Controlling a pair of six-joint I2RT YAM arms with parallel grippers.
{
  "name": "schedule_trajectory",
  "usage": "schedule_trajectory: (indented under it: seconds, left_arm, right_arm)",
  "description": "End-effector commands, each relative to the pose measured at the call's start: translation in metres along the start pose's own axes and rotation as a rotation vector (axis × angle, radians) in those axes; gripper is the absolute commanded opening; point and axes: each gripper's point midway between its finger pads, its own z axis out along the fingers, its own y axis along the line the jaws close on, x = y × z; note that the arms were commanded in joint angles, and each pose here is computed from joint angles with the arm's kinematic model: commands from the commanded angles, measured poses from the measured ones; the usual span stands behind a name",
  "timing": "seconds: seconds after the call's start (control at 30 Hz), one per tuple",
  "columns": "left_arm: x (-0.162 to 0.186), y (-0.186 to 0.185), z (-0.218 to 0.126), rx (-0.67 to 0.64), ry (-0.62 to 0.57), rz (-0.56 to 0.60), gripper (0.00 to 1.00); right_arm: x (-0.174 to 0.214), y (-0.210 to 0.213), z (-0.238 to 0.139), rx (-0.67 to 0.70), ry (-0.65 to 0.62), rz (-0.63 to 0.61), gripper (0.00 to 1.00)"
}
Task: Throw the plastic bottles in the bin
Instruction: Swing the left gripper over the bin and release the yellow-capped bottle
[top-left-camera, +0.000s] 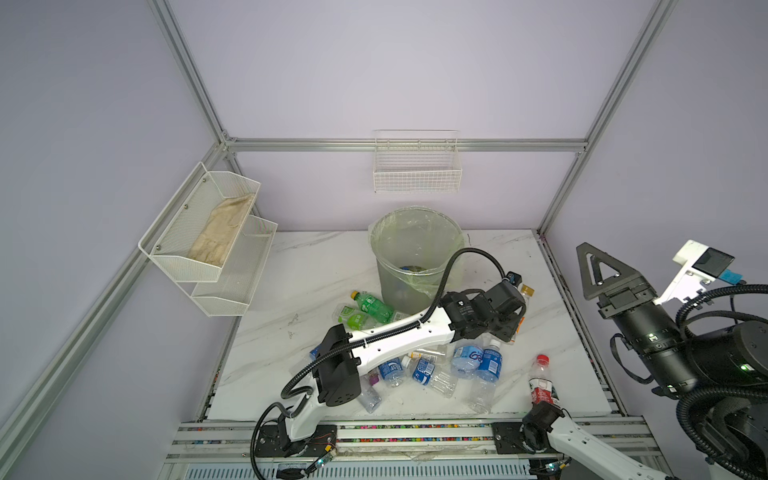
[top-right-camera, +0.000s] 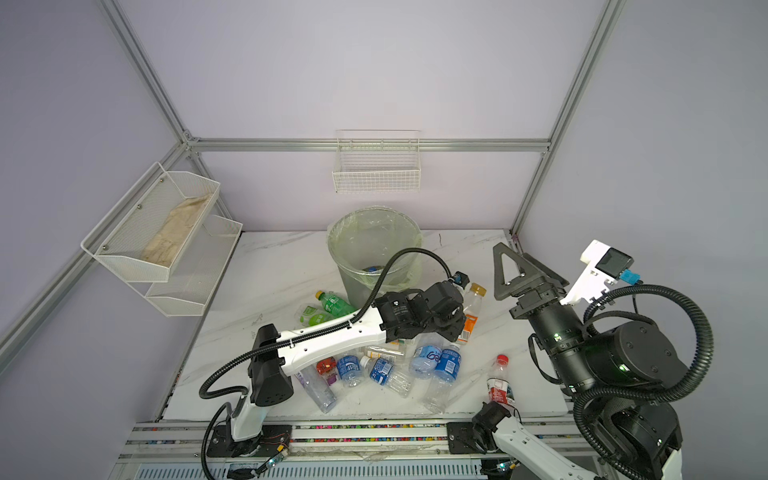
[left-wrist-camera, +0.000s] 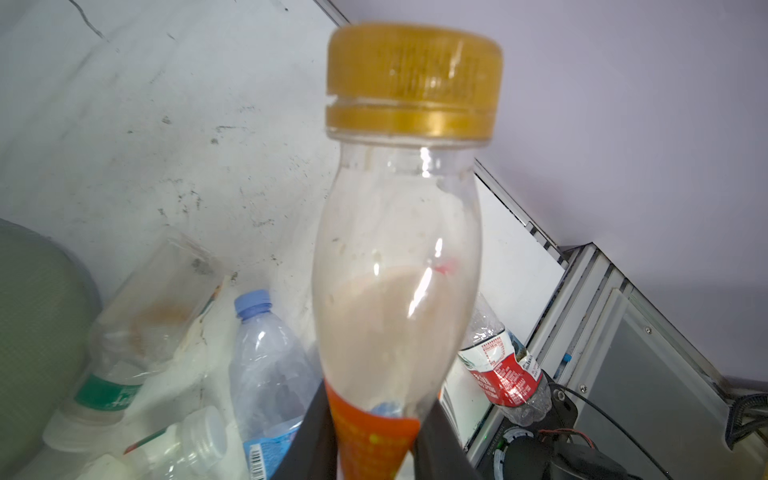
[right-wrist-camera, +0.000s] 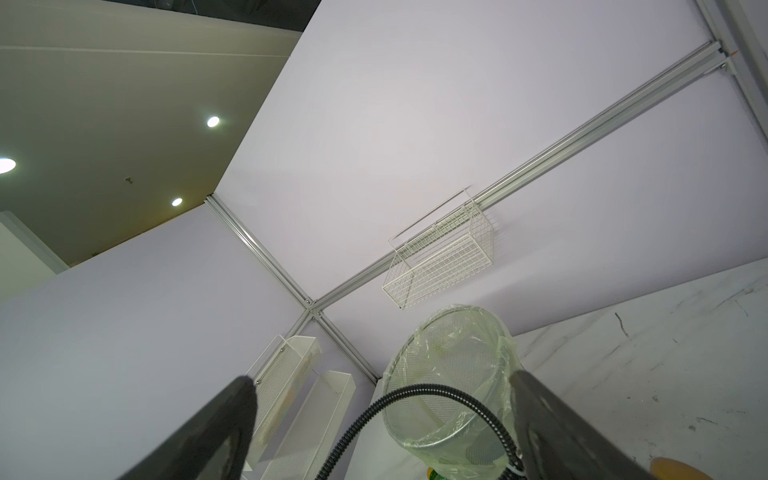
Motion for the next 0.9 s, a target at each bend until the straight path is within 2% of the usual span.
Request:
schedule_trajectory:
  seconds: [0.0,0.43,0.87]
  left_arm:
    - [-0.040,0.017,-0.043,-0.018,-0.136,0.005,0.00]
    - [-0.101,0.083,-0.141,-0.148,-0.345,-0.021,0.00]
    - [-0.134,0.183,-0.212,-0.382,-0.440,-0.088,0.00]
  right_arm:
    - [-0.015,0.001,-0.008,0.010,-0.042,-0.016,0.97]
    - [-0.001,-0.005,0.000,0.031,-0.009,-0.020,0.97]
    - [0.024,-0.021,0.020,0.114,0.066,-0.019,0.97]
